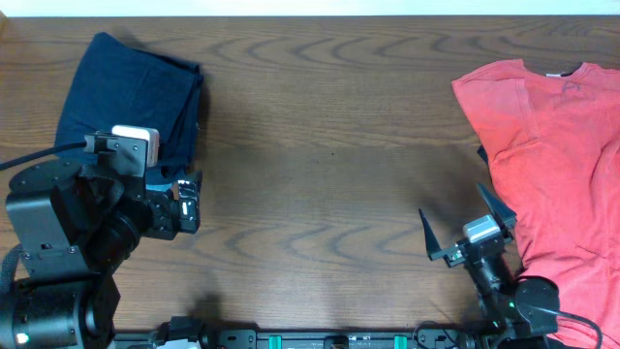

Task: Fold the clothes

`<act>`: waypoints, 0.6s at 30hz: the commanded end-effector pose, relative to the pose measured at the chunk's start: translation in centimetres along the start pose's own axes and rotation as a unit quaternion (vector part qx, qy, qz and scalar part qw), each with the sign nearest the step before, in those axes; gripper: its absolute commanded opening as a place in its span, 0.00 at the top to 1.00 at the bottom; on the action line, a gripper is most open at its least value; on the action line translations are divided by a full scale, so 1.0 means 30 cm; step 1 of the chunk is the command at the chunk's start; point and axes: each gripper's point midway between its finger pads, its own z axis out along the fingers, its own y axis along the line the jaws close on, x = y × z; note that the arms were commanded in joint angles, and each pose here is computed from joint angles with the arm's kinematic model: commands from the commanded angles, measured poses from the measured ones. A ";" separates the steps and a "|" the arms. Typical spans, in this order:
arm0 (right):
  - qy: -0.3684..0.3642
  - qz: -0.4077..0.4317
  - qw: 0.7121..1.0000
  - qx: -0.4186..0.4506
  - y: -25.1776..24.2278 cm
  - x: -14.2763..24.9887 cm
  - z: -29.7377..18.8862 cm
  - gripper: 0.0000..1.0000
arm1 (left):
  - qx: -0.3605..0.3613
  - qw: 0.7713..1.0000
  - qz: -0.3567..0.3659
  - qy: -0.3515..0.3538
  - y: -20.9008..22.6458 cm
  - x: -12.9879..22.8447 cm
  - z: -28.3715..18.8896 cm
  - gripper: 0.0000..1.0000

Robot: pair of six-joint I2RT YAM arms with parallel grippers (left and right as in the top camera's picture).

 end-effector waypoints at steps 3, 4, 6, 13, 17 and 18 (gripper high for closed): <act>0.005 0.046 0.999 0.001 0.014 0.098 0.022 0.01 | -0.001 1.000 0.003 -0.006 -0.002 -0.012 -0.010 0.02; 0.011 0.048 0.999 -0.001 0.017 0.108 0.022 0.01 | -0.001 1.000 0.003 -0.006 -0.002 -0.012 -0.010 0.02; 0.011 0.050 0.999 -0.002 0.017 0.107 0.022 0.01 | -0.001 1.000 0.003 -0.006 -0.002 -0.012 -0.010 0.02; 0.030 0.055 0.998 -0.005 0.025 0.138 0.021 0.01 | -0.001 1.000 0.003 -0.006 -0.002 -0.012 -0.010 0.02; 0.030 0.055 0.998 -0.005 0.025 0.138 0.021 0.01 | -0.001 1.000 0.003 -0.006 -0.002 -0.012 -0.010 0.02; 0.030 0.055 0.998 -0.005 0.025 0.138 0.021 0.01 | -0.001 1.000 0.003 -0.006 -0.002 -0.012 -0.010 0.02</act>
